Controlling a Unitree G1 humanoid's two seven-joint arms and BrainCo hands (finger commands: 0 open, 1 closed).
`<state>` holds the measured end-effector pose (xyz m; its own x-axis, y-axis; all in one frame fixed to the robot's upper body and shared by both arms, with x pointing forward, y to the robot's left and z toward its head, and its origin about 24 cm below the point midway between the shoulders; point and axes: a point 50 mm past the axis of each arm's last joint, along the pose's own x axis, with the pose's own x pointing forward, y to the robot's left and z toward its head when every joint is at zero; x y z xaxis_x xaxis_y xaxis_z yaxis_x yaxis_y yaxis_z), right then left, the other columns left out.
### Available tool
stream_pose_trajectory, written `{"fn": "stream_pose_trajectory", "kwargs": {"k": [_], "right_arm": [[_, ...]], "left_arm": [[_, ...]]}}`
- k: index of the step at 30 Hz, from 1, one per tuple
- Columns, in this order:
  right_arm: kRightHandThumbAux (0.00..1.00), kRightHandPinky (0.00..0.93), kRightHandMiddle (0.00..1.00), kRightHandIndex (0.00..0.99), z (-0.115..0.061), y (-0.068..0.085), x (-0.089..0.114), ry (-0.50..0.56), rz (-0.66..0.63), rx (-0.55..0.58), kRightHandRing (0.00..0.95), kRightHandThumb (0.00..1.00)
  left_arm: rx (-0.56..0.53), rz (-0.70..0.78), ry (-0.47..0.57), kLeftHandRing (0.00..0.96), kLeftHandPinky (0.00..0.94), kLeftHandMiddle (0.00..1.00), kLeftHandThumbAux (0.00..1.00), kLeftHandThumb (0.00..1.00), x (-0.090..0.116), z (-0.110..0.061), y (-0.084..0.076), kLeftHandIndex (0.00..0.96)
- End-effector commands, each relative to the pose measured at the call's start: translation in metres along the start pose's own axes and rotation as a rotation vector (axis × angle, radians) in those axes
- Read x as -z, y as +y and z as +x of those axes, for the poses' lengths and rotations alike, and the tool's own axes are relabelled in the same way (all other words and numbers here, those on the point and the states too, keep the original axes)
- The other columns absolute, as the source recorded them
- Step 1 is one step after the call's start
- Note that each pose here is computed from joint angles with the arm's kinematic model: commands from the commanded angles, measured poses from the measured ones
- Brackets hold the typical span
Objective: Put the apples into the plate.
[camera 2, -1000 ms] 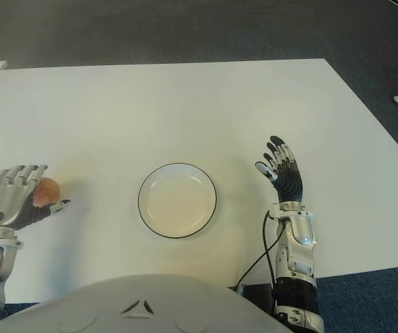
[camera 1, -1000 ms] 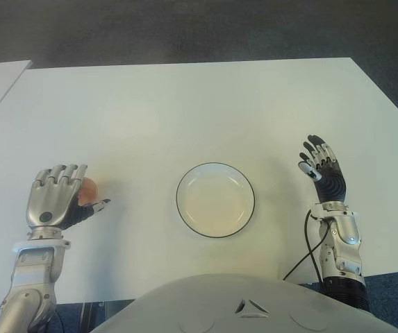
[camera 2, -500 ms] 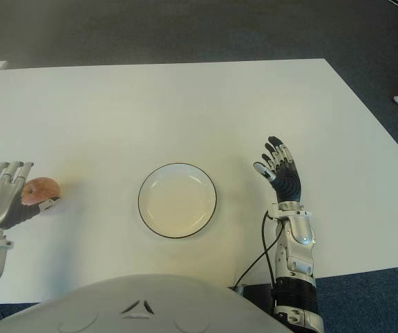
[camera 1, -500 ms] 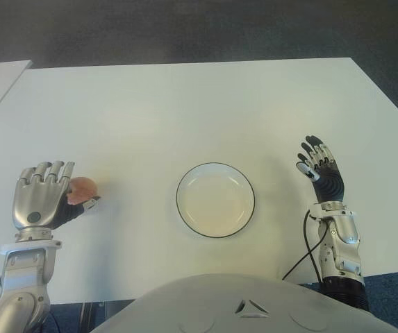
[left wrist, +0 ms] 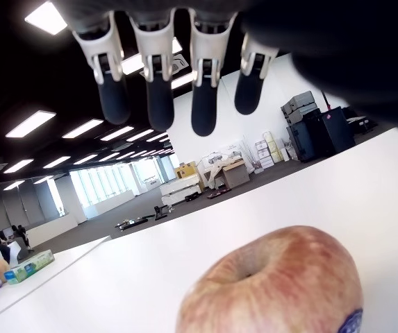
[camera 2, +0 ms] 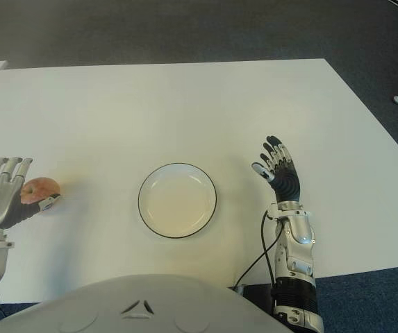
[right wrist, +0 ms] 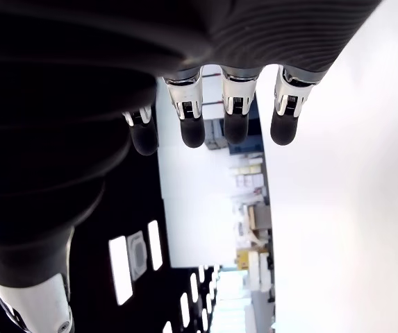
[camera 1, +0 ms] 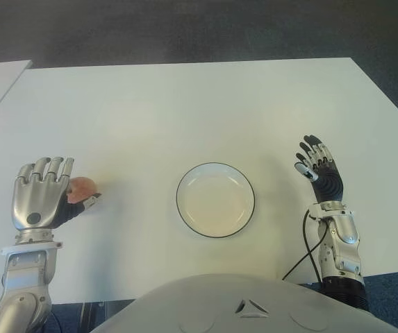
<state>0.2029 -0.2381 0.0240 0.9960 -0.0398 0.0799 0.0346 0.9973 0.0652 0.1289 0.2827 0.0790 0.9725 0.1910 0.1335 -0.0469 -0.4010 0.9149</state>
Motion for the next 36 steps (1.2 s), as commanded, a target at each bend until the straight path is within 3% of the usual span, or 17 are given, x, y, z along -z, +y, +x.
{"fn": "stream_pose_trajectory", "kwargs": {"k": [1, 9, 36], "right_arm": [[0.734, 0.002, 0.028, 0.104, -0.001, 0.001, 0.002, 0.013, 0.021, -0.003, 0.000, 0.140], [0.723, 0.007, 0.028, 0.107, 0.001, 0.000, -0.001, 0.018, -0.008, 0.006, 0.000, 0.137], [0.686, 0.021, 0.056, 0.121, 0.000, -0.005, -0.009, -0.024, 0.013, 0.037, 0.019, 0.173]], "left_arm": [[0.034, -0.001, 0.007, 0.193, 0.204, 0.208, 0.299, 0.458, 0.004, 0.000, -0.003, 0.170], [0.156, 0.013, 0.028, 0.174, 0.179, 0.187, 0.285, 0.490, 0.014, 0.001, -0.021, 0.154], [0.263, -0.018, 0.022, 0.185, 0.191, 0.203, 0.296, 0.470, 0.010, 0.004, -0.045, 0.151]]}}
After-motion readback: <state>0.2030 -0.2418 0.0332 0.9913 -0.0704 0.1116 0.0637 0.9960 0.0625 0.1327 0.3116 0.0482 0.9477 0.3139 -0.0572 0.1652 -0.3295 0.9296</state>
